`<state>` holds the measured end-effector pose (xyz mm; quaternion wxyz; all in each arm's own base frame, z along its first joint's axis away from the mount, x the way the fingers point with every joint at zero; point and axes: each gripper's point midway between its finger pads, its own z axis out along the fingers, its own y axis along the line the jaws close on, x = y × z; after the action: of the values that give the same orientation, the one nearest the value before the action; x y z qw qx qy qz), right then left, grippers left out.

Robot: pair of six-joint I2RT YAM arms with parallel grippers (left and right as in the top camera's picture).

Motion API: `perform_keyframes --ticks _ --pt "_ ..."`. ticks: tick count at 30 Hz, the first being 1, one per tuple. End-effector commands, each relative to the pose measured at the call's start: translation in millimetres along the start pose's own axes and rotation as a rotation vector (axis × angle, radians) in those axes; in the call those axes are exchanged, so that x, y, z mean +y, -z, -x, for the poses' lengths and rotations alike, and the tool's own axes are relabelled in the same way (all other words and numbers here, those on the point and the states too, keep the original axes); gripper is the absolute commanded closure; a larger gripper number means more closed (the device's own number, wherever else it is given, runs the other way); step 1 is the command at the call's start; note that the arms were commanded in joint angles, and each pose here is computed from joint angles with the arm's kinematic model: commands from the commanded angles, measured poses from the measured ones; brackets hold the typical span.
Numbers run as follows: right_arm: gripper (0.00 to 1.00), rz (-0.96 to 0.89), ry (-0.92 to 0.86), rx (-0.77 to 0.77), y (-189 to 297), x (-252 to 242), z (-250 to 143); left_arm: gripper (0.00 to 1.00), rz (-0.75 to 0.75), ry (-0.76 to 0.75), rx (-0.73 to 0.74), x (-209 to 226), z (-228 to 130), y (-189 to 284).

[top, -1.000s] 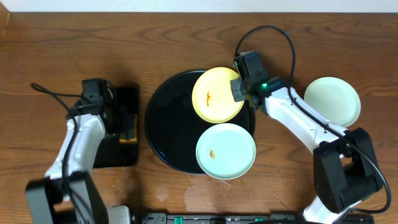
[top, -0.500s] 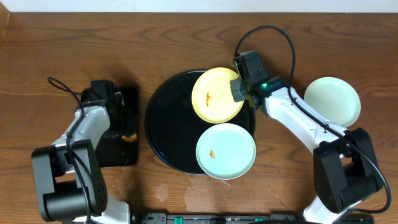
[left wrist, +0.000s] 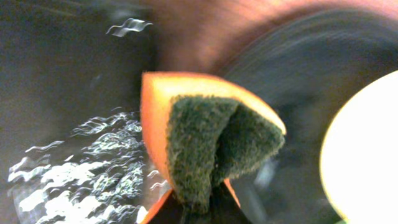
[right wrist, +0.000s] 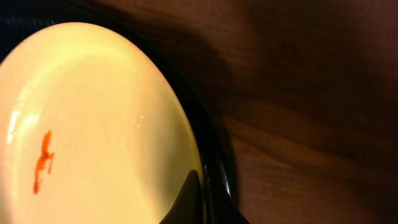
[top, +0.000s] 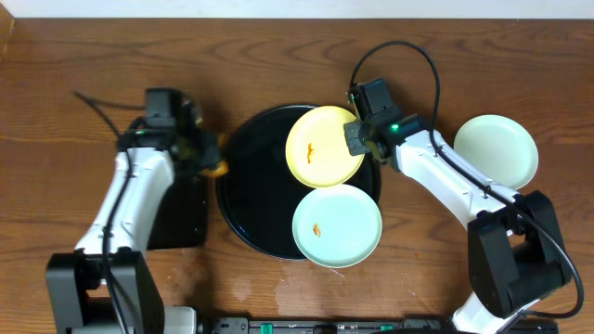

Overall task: Clean dirty plates on tray and stack at the side
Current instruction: 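Move the sponge with the left gripper onto the yellow plate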

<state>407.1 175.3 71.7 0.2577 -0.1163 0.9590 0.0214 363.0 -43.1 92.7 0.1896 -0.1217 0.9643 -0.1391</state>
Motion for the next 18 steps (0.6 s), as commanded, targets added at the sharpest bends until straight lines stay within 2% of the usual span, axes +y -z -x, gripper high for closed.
perform_keyframes --ticks 1,4,9,14,18 --pt "0.99 0.008 -0.03 -0.003 8.0 2.4 1.3 0.92 -0.13 -0.011 0.009 -54.2 -4.6 -11.2" --pt "0.99 0.007 -0.038 0.03 4.5 2.3 -6.7 0.92 -0.196 -0.047 -0.002 -97.8 -10.7 -31.5" --pt "0.99 0.017 -0.039 0.048 -5.5 5.2 -10.9 0.93 -0.258 -0.102 0.032 -145.0 -36.0 -64.2" --pt "0.99 0.025 -0.055 0.05 -14.6 9.1 -12.1 0.92 -0.304 -0.116 0.033 -171.6 -48.2 -85.8" --pt "0.99 0.02 -0.052 0.039 -15.6 10.8 -10.0 0.92 -0.295 -0.064 0.076 -172.6 -60.1 -102.4"
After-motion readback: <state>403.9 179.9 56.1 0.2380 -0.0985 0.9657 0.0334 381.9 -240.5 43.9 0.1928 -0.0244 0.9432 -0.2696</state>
